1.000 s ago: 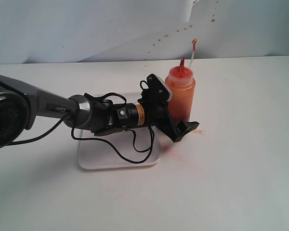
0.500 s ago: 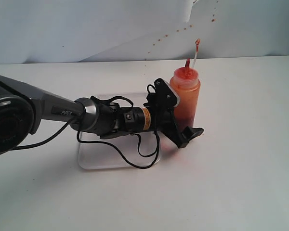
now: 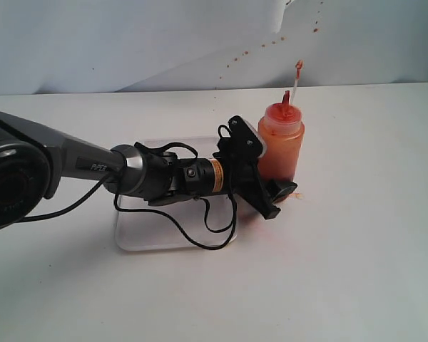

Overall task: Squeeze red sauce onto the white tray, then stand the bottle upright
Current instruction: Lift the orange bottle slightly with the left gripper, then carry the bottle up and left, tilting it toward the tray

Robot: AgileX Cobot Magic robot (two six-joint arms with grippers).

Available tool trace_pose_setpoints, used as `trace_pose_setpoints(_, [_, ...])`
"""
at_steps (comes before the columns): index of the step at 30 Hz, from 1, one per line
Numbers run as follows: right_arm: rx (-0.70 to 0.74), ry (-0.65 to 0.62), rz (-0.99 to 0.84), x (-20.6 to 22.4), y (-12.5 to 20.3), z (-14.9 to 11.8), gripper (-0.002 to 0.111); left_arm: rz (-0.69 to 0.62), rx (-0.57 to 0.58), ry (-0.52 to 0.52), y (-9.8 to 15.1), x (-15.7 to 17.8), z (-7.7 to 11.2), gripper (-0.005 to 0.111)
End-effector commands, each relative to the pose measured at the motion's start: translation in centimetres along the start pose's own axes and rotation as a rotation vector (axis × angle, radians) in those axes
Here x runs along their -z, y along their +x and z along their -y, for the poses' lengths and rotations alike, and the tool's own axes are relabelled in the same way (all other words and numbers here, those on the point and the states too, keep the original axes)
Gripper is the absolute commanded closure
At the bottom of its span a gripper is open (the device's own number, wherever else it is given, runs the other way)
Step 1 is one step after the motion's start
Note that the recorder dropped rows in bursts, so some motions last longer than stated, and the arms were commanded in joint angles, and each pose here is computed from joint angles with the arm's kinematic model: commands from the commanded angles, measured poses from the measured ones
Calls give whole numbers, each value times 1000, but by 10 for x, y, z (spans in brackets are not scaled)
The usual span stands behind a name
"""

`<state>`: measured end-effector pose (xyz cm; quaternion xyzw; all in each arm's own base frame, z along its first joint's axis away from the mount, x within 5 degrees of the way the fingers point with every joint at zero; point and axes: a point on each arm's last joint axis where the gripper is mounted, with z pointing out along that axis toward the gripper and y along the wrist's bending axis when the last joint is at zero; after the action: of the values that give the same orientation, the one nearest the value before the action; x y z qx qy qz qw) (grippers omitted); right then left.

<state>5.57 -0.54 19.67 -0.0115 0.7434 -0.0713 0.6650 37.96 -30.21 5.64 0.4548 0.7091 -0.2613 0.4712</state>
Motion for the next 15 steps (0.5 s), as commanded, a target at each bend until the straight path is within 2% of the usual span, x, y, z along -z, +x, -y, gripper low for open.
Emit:
trace_pose_setpoints(1, [-7,-5,2,0,1,0,108,10,-6,3,-3,0,1,106])
trace_pose_setpoints(8, [-7,-5,2,0,1,0,108,15,-9,1,-6,0,1,106])
trace_pose_setpoints(15, [-7,-5,2,0,1,0,108,76,-32,-5,-35,11,-1,107])
